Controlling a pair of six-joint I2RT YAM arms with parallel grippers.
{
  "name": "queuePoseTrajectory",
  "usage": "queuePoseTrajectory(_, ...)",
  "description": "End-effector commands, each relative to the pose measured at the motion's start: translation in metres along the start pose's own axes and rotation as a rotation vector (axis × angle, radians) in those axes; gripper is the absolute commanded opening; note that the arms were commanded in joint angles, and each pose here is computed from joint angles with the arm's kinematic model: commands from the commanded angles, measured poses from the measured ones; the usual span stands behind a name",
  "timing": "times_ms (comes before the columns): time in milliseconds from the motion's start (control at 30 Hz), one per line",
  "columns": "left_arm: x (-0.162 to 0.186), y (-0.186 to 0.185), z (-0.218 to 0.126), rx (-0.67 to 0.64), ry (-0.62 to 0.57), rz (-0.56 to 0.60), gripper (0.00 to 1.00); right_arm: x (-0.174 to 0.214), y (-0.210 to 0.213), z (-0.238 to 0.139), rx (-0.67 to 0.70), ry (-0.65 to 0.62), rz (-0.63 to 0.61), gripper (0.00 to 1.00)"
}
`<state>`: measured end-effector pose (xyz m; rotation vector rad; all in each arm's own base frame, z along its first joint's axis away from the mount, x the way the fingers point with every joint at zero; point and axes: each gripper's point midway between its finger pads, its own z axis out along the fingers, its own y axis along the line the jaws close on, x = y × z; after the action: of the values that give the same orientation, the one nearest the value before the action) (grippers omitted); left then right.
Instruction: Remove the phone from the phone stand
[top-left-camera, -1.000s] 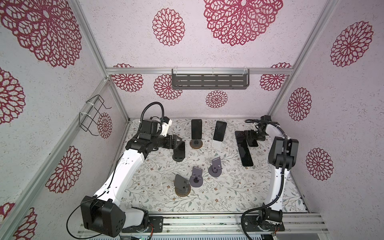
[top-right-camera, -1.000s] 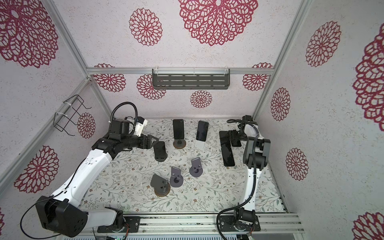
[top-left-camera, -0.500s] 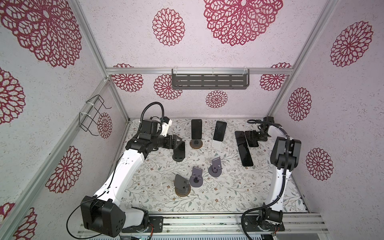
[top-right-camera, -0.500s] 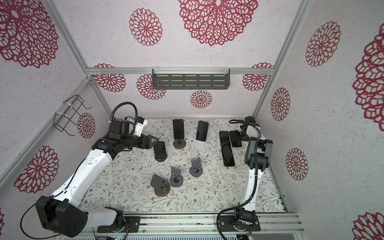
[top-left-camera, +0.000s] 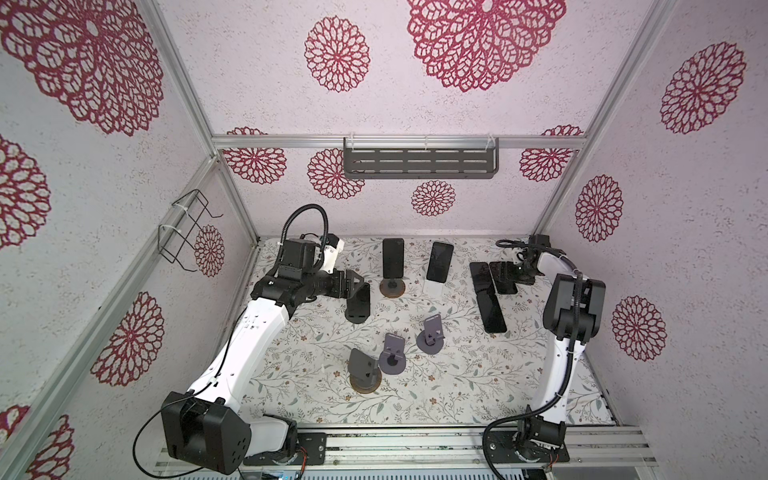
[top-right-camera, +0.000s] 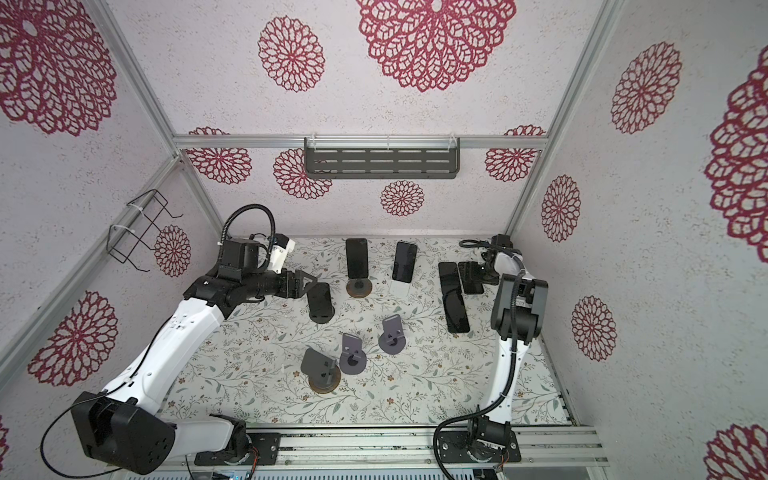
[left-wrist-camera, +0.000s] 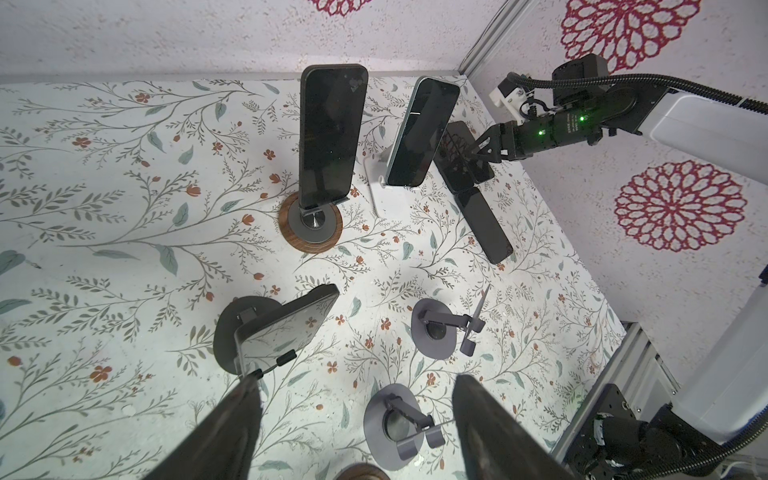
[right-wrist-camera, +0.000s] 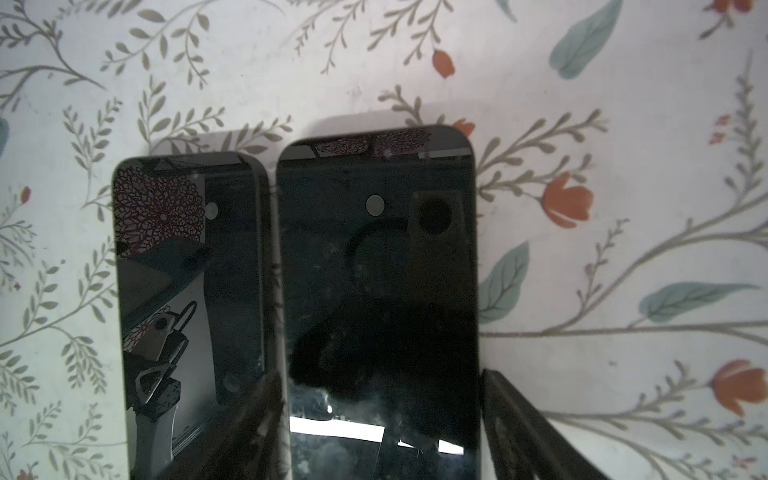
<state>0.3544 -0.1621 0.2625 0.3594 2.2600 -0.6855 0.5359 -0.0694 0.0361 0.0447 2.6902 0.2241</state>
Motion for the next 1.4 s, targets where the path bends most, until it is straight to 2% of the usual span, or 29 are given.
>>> queuePoseTrajectory(0, -0.002, 0.006, 0.000, -0.024, 0.000, 0.028, 0.76, -0.026, 0.003, -0.056, 0.039, -0.103, 0.016, 0.80)
queuePoseTrajectory(133, -0.001, 0.009, 0.003, -0.039, 0.003, 0.026, 0.78, -0.034, 0.014, -0.082, -0.001, -0.164, 0.021, 0.81)
queuePoseTrajectory(167, -0.001, 0.010, 0.003, -0.043, 0.005, 0.029, 0.78, -0.035, 0.018, -0.088, -0.012, -0.174, 0.020, 0.84)
queuePoseTrajectory(300, 0.004, 0.025, 0.010, -0.125, 0.023, 0.050, 0.85, -0.036, 0.036, -0.118, -0.072, -0.254, 0.012, 0.87)
queuePoseTrajectory(333, 0.007, 0.030, 0.011, -0.156, 0.035, 0.058, 0.87, -0.033, 0.045, -0.128, -0.105, -0.284, 0.013, 0.98)
queuePoseTrajectory(467, 0.014, 0.045, 0.014, -0.255, 0.065, 0.076, 0.99, -0.011, 0.085, -0.162, -0.200, -0.400, 0.020, 0.99)
queuePoseTrajectory(600, 0.008, 0.044, 0.013, -0.290, 0.032, 0.071, 0.97, 0.024, 0.120, -0.187, -0.253, -0.452, -0.034, 0.99)
queuePoseTrajectory(700, 0.000, 0.031, 0.015, -0.197, -0.057, 0.123, 1.00, 0.051, 0.147, -0.200, -0.362, -0.446, -0.072, 0.99)
queuePoseTrajectory(800, -0.002, 0.017, 0.012, -0.080, -0.154, 0.220, 0.94, 0.076, 0.170, -0.207, -0.471, -0.397, -0.080, 0.99)
queuePoseTrajectory(867, -0.002, 0.012, 0.010, -0.016, -0.203, 0.269, 0.92, 0.091, 0.177, -0.208, -0.480, -0.357, -0.095, 0.99)
queuePoseTrajectory(1000, 0.011, 0.018, 0.013, 0.054, -0.140, 0.322, 0.91, 0.108, 0.180, -0.219, -0.461, -0.341, -0.104, 0.99)
queuePoseTrajectory(1133, 0.020, 0.031, 0.015, 0.182, -0.115, 0.306, 0.88, 0.116, 0.190, -0.242, -0.497, -0.387, -0.115, 0.99)
queuePoseTrajectory(1233, 0.026, 0.037, 0.020, 0.280, -0.088, 0.283, 0.81, 0.117, 0.193, -0.257, -0.498, -0.427, -0.132, 0.99)
queuePoseTrajectory(1300, 0.032, 0.043, 0.030, 0.305, -0.051, 0.284, 0.69, 0.117, 0.193, -0.262, -0.489, -0.437, -0.138, 0.99)
queuePoseTrajectory(1367, 0.036, 0.046, 0.037, 0.334, -0.006, 0.284, 0.64, 0.120, 0.194, -0.264, -0.487, -0.429, -0.151, 0.99)
